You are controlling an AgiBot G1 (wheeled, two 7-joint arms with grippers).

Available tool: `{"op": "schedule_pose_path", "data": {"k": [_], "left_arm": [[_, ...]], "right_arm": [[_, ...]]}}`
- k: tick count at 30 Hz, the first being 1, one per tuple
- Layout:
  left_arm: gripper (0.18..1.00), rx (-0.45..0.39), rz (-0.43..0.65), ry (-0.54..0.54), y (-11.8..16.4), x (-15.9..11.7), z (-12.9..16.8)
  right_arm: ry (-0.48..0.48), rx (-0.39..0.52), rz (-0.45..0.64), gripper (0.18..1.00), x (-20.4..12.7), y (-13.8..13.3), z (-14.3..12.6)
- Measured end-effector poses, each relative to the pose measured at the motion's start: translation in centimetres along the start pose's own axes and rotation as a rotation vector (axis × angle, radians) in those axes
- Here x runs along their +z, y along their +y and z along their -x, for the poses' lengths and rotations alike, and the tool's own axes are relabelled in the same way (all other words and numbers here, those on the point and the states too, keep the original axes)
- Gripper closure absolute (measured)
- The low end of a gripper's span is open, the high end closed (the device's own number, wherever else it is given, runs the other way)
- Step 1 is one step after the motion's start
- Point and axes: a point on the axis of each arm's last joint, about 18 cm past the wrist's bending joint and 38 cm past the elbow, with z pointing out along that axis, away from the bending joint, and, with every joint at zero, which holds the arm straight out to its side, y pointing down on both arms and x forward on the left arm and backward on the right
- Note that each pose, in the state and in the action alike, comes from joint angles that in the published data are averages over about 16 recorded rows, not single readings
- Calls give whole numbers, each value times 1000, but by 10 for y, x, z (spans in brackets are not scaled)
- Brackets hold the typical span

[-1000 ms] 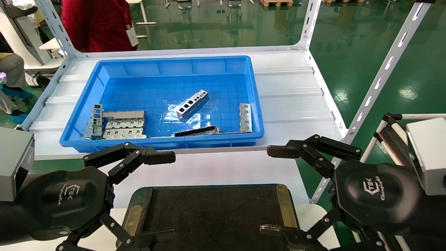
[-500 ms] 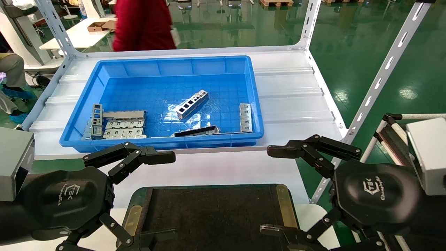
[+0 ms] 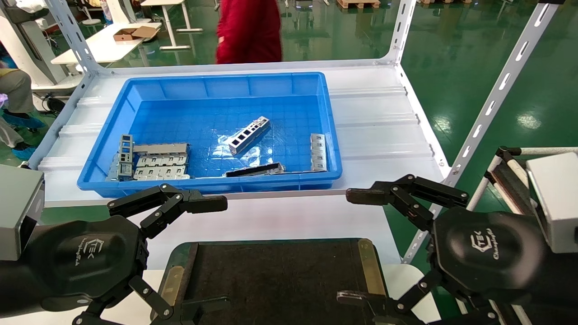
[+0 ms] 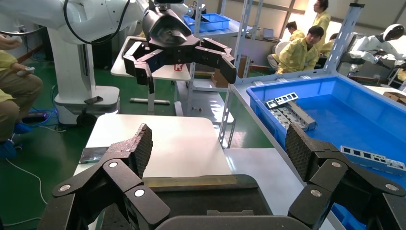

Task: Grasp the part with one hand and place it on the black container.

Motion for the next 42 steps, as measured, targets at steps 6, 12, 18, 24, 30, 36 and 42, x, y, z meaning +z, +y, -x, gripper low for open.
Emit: {"op": "schedule_pose_path", "data": {"k": [6, 12, 18, 24, 30, 36, 42], "left_arm": [[183, 0, 0, 0, 0, 0, 0], [183, 0, 0, 0, 0, 0, 0], [183, 0, 0, -3, 0, 0, 0], [183, 3, 3, -13, 0, 0, 2], [183, 10, 14, -39, 1, 1, 8], [183, 25, 33, -94, 5, 6, 23], [183, 45, 67, -179, 13, 14, 47]], "right_arm": [[0, 0, 0, 178, 0, 0, 0], [0, 0, 0, 178, 0, 0, 0], [0, 0, 0, 178, 0, 0, 0], [0, 0, 0, 178, 0, 0, 0], [0, 0, 0, 178, 0, 0, 0], [0, 0, 0, 178, 0, 0, 0], [0, 0, 0, 178, 0, 0, 0]]}}
